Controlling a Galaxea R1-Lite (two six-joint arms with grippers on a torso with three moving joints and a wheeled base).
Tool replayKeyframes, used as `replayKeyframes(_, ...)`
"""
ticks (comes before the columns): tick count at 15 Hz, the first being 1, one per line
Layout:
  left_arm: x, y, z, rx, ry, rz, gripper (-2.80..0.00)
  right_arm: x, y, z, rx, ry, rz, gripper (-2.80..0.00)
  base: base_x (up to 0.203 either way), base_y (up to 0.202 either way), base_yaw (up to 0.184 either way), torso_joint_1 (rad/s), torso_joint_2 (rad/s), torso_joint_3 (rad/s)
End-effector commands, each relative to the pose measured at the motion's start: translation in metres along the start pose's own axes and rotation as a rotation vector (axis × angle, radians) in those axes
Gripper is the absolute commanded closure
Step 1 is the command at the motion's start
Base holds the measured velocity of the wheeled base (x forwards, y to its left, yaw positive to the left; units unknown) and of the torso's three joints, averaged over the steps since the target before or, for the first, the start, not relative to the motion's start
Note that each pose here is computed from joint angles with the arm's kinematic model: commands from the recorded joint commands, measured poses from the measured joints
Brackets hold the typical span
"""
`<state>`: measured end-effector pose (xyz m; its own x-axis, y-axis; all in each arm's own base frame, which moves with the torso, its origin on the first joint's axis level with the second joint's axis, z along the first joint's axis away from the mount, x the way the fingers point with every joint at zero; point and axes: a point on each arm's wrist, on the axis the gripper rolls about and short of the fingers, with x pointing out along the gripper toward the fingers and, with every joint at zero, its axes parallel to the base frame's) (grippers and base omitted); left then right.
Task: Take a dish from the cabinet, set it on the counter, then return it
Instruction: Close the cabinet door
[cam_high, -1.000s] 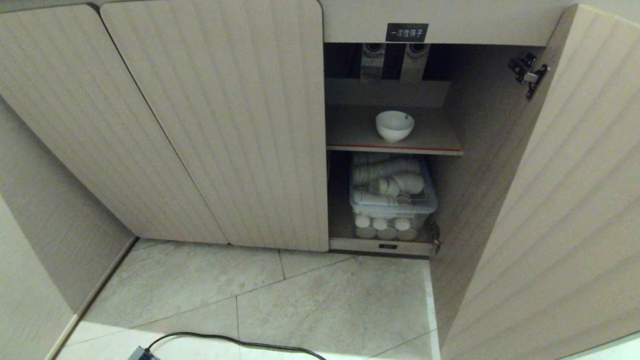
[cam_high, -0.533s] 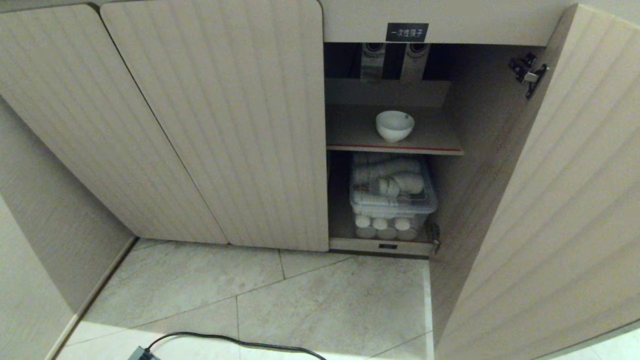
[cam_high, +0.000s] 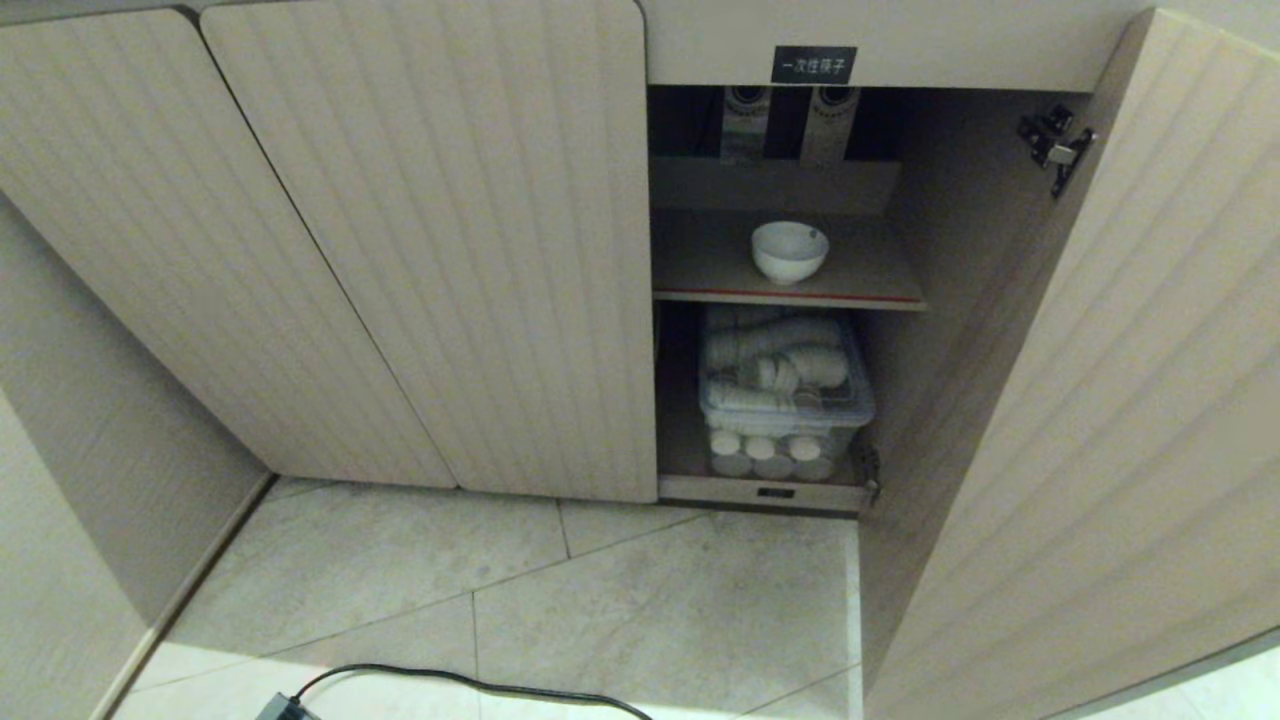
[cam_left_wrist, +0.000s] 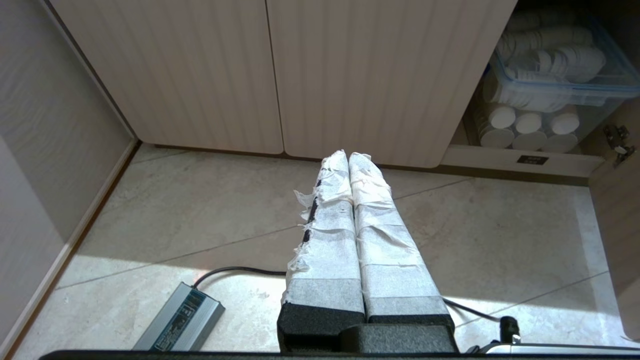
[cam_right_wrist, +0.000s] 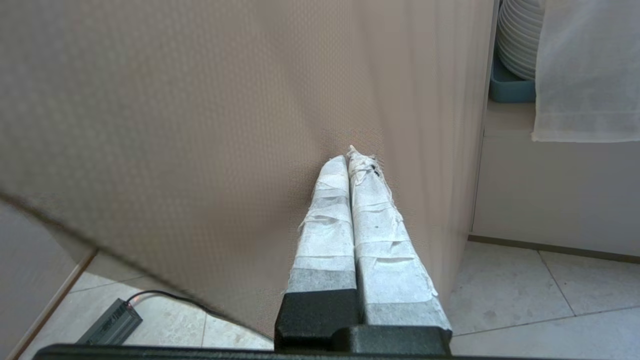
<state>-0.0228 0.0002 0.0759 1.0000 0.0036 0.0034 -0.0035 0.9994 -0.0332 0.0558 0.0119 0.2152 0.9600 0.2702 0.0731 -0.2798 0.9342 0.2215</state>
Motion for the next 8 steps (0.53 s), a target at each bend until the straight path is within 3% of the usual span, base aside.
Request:
replayKeyframes(1, 0.0, 0.0, 0.0, -0.001, -0.003, 0.001, 0.0, 0.006, -0.001, 0.0, 0.003, 0.016, -0.003, 0.0, 0.0, 0.0, 0.0, 0.0, 0.0, 0.0)
replayKeyframes(8, 0.0, 0.0, 0.0, -0.001, -0.001, 0.001, 0.0, 0.025, 0.001, 0.014, 0.037, 0.03, -0.009, 0.0, 0.0, 0.0, 0.0, 0.0, 0.0, 0.0)
